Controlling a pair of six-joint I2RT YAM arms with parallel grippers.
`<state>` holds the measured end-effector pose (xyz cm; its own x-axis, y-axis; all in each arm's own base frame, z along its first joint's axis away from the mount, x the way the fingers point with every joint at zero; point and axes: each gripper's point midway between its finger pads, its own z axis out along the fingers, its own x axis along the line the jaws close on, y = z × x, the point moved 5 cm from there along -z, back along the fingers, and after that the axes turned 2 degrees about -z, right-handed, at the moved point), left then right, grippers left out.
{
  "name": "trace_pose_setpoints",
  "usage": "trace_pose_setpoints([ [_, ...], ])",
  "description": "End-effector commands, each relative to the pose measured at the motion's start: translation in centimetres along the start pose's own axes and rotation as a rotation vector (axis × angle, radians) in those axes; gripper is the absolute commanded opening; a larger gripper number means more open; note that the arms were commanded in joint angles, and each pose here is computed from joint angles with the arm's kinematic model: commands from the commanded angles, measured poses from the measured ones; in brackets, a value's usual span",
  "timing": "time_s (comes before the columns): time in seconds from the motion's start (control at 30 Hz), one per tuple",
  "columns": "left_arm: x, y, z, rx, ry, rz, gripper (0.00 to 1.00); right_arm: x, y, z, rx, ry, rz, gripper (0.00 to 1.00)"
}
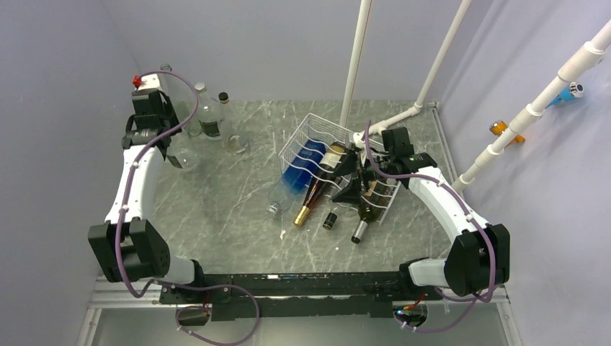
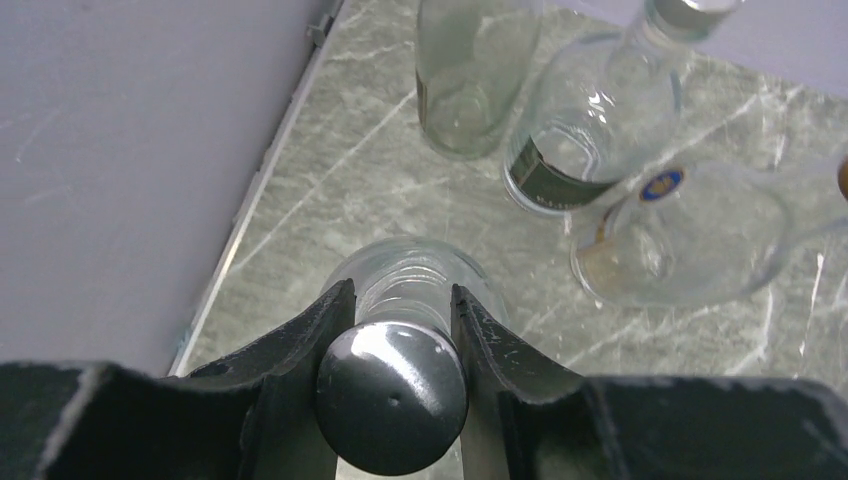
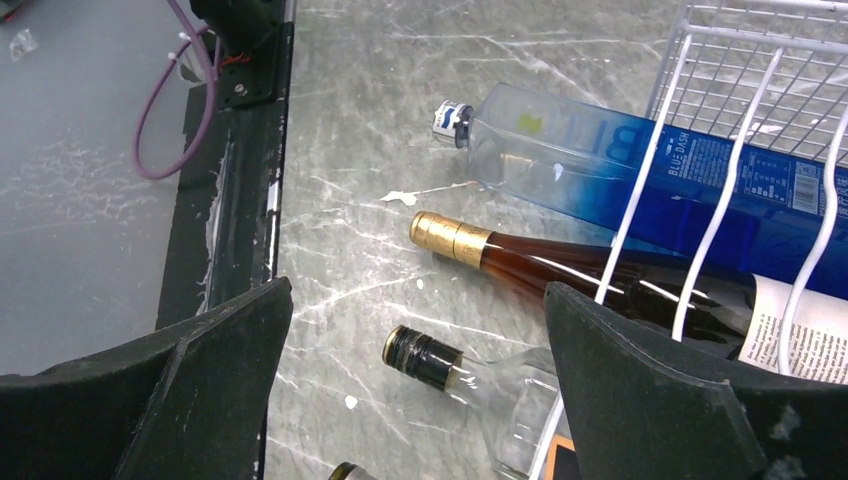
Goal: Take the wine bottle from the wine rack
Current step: Place the wine bottle at the center of the board.
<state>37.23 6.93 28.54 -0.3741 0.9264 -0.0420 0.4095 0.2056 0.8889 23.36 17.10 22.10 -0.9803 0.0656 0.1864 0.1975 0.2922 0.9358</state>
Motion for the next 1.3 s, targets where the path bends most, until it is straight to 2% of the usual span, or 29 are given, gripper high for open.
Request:
trace_pose_setpoints([
  [0.0, 0.6, 9.5, -1.3, -0.331, -0.001, -0.074, 0.0, 0.3, 1.2, -0.2, -0.041, 0.034, -0.056, 1.0],
  [0.5, 1.3, 11.6, 3.7, -0.342, 0.049, -0.1, 0.0, 0.3, 1.1, -0.2, -0.038, 0.036, -0.065, 1.0],
  [1.27, 2.1, 12.0, 8.3, -0.328, 0.062, -0.064, 0.0, 0.0, 0.7, -0.1, -0.029, 0.031, -0.056, 1.0],
])
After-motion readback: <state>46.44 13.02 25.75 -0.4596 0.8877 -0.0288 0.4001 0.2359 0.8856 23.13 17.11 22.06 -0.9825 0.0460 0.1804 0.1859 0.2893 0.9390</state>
